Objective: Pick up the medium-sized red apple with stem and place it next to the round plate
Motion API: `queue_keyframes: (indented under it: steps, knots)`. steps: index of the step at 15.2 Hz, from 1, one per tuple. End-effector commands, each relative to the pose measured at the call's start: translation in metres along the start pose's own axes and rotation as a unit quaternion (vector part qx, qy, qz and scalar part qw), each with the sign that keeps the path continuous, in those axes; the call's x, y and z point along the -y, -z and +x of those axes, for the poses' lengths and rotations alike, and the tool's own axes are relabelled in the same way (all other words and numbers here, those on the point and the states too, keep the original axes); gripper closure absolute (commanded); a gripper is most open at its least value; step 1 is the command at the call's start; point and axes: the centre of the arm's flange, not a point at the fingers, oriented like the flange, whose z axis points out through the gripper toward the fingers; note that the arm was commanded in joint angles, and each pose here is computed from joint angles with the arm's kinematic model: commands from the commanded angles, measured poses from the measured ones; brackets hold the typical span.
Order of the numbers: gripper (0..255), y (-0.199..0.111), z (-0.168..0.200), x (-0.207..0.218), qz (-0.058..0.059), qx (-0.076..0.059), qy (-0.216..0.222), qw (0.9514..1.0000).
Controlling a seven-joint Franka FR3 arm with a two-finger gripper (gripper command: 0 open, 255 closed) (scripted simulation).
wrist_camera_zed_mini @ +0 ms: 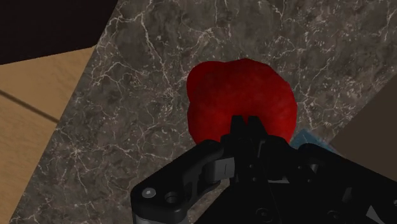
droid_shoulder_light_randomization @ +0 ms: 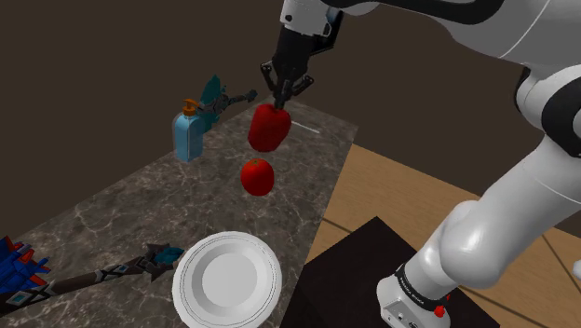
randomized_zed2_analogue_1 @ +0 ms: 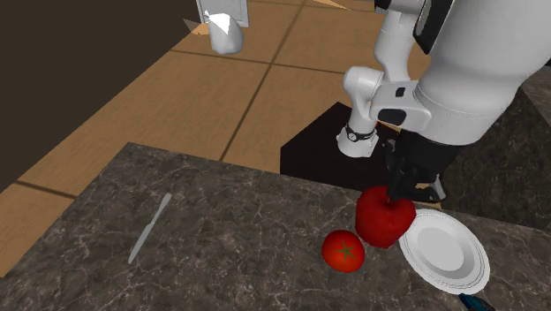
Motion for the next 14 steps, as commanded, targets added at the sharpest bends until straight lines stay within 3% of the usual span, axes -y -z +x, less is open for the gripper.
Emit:
queue_keyframes:
  steps: [1, 14]
  knots:
    - [255, -0.005, -0.024, 0.011, 0.0, 0.0, -0.001, 1.0]
    - [255, -0.016, -0.17, 0.101, 0.0, 0.0, -0.001, 1.0]
